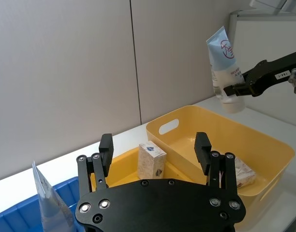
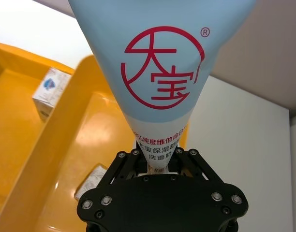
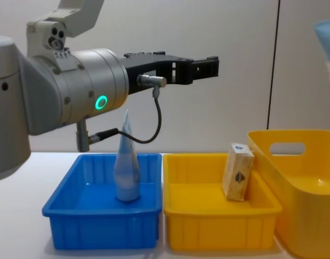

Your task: Bimanual collaborative sorting of washing and personal care products

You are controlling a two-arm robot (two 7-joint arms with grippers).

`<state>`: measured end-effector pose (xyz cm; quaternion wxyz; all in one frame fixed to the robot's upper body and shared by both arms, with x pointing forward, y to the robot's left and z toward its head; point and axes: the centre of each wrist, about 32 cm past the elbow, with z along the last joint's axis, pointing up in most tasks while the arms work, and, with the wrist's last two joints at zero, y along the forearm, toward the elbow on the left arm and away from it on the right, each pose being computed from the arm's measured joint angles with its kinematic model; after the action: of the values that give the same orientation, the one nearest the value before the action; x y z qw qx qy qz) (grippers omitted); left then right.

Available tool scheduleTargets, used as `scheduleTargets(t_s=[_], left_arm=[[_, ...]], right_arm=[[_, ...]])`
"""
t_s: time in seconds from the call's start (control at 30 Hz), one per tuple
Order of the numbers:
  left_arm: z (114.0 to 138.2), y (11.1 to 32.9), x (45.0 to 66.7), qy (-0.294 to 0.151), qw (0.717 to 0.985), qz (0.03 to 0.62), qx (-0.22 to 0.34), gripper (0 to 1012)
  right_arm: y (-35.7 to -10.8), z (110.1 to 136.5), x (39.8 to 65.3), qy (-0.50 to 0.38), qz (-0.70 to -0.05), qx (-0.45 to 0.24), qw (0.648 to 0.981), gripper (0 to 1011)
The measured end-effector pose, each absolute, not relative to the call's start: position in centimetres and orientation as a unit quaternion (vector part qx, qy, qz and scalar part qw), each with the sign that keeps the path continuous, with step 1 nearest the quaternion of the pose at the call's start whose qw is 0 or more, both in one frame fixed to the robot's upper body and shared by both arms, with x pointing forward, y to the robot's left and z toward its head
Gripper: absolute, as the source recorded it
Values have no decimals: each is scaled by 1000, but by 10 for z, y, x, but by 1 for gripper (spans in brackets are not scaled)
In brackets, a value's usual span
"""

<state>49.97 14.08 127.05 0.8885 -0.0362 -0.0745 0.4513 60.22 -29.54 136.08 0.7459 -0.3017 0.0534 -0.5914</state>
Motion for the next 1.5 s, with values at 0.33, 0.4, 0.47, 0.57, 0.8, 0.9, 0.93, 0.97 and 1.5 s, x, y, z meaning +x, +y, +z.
scheduleTargets(t_s=[0.33,0.4,0.47,0.57,0.8,0.9,0.93,0.97,1.5], left_arm=[[1270,141,500,-74,889,451,-36,1002],[1271,141,500,-74,889,451,-36,1002],[1270,141,500,-75,889,451,-36,1002],[1270,141,500,-75,889,451,-36,1001],[1271,141,500,-75,888,451,-36,1002],[1271,141,500,-75,889,451,-36,1001],[1270,141,500,-75,889,451,-36,1002],[1270,141,500,-75,889,451,-36,1001],[1271,141,500,-75,889,451,-36,1002]], right_arm=[[-298,1374,616,77,-593,-319,736,194],[-298,1376,617,80,-593,-320,735,194],[-298,1377,618,83,-593,-321,734,194],[-298,1378,619,86,-592,-321,734,192],[-298,1382,622,91,-592,-322,733,215],[-298,1382,622,92,-592,-323,733,305],[-298,1383,622,92,-592,-323,733,329],[-298,1383,623,93,-592,-323,733,355],[-298,1385,624,96,-592,-324,732,882]])
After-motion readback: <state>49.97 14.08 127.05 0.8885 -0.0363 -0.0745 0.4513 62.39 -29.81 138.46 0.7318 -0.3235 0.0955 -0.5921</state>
